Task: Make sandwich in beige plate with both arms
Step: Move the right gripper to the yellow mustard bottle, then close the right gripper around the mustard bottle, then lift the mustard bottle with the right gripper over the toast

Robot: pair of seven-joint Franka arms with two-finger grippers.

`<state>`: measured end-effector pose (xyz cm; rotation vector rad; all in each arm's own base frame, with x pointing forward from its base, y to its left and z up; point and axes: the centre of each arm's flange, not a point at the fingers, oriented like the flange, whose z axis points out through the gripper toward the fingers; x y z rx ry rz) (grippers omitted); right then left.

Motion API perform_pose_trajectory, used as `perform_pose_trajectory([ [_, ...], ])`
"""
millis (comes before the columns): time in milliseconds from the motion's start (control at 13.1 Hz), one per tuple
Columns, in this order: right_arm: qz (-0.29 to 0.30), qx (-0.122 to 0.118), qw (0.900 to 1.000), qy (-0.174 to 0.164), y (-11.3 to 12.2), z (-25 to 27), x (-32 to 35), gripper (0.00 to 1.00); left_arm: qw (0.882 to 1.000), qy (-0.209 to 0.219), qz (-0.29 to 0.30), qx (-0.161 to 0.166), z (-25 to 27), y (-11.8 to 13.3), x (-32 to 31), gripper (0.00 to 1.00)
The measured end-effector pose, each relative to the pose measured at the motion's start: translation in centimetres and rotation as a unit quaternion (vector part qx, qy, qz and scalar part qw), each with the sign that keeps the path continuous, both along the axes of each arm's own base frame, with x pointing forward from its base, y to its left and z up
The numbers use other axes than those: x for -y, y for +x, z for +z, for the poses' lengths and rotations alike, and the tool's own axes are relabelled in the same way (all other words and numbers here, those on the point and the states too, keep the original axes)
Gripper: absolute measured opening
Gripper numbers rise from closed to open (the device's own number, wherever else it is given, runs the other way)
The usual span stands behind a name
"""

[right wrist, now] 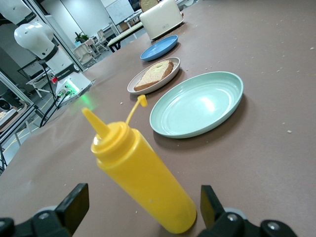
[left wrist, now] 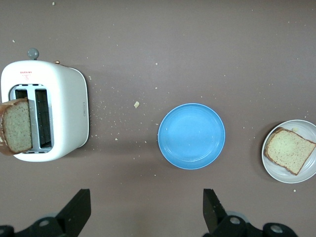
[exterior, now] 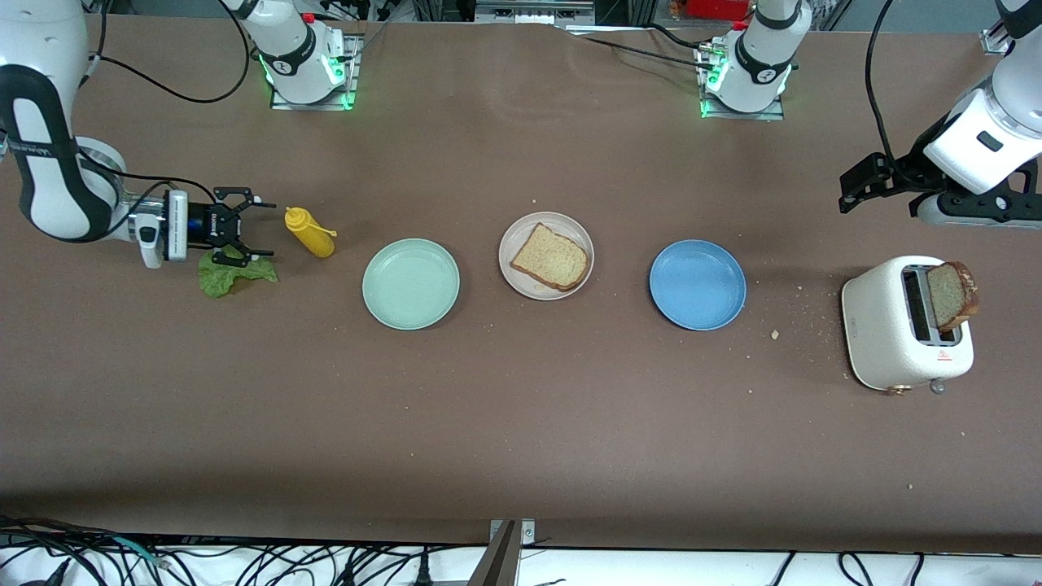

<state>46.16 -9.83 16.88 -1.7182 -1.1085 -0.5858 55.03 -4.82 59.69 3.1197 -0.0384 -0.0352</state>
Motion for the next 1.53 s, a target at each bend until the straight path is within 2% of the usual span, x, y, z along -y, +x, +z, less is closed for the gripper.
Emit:
perform_pose_trajectory([
  [306, 0.005, 0.003, 1.000, 0.016, -0.8, -1.3, -0.7, 1.00, 1.000, 0.000, 0.001, -0.001, 0.0, 0.0, -0.1, 1.00],
  [765, 0.013, 0.052, 0.998, 0.044, -1.1, -3.2, -3.0, 0.98, 1.000, 0.000, 0.001, -0.002, 0.0, 0.0, -0.1, 1.00],
  [842, 0.014, 0.059, 0.997, 0.048, -1.2, -3.7, -3.4, 0.92, 1.000, 0.000, 0.001, -0.002, 0.0, 0.0, -0.1, 1.00],
  [1071, 0.014, 0.073, 0.996, 0.054, -0.9, -4.1, -4.2, 0.54, 1.000, 0.000, 0.001, -0.002, 0.0, 0.0, -0.1, 1.00],
  [1301, 0.019, 0.080, 0.996, 0.035, 0.8, -3.4, -4.9, 0.26, 1.000, 0.000, 0.001, -0.003, 0.0, 0.0, -0.1, 1.00],
  [1530, 0.023, 0.080, 0.996, -0.012, 4.4, -0.6, -7.5, 0.20, 1.000, 0.000, 0.001, -0.003, -0.1, -0.1, -0.1, 1.00],
])
